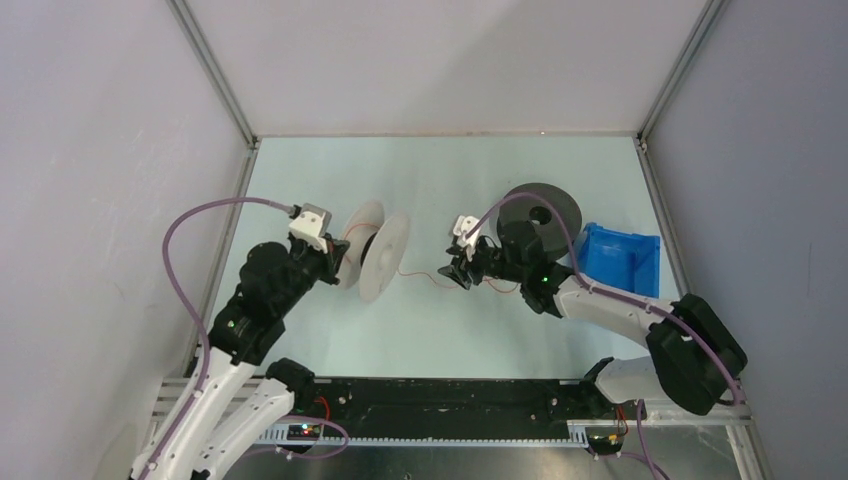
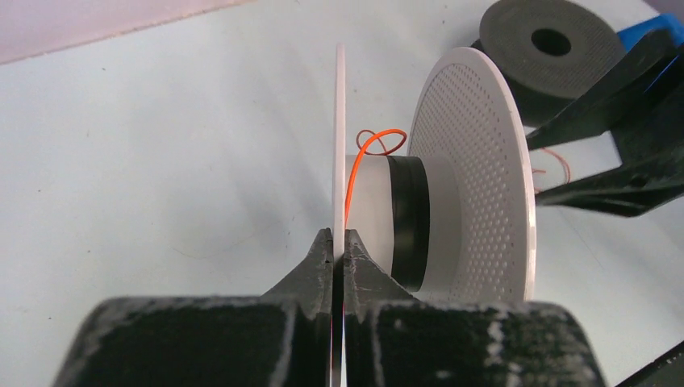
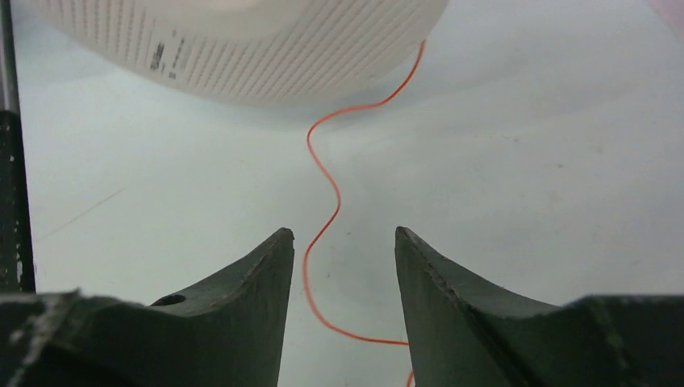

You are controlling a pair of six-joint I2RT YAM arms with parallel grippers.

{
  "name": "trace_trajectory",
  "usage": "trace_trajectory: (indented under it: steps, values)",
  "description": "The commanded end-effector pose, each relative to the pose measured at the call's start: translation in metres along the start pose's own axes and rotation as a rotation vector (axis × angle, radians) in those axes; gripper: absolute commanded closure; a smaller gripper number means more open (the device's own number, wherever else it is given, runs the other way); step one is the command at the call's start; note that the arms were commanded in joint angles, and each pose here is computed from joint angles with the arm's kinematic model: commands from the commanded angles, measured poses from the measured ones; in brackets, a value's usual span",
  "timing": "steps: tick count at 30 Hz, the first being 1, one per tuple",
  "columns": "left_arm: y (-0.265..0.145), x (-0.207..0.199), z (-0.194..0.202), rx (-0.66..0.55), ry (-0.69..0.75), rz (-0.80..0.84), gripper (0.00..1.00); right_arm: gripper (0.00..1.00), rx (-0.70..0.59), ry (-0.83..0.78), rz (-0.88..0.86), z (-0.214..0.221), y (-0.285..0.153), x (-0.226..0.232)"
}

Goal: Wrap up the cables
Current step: Wrap the cable around the cable reel.

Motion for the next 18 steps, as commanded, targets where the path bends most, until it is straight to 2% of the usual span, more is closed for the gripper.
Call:
trace_trajectory:
  steps: [1,6,18]
  values:
    - [-0.01,-0.002,-0.038,-0.155,-0.028,-0.008,1.0,0.46,-0.096,-0.09,-0.099,-0.006,0.017,0.011]
    - [-0.011,-0.003,-0.041,-0.162,-0.046,-0.006,1.0,0.45,0.043,-0.039,-0.126,0.029,0.037,0.019]
    - [-0.018,-0.005,-0.058,-0.209,-0.136,-0.023,1.0,0.42,0.144,0.022,-0.13,0.07,0.048,0.021]
Point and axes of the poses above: each gripper's point midway between its finger pads, its own y axis out along the fingers, its own x axis along the line the jaws close on, z = x × y, the point moved 3 cm from there along -y, back along the fingers, and after that the axes turned 9 degrees about -y, right-handed, at the moved point
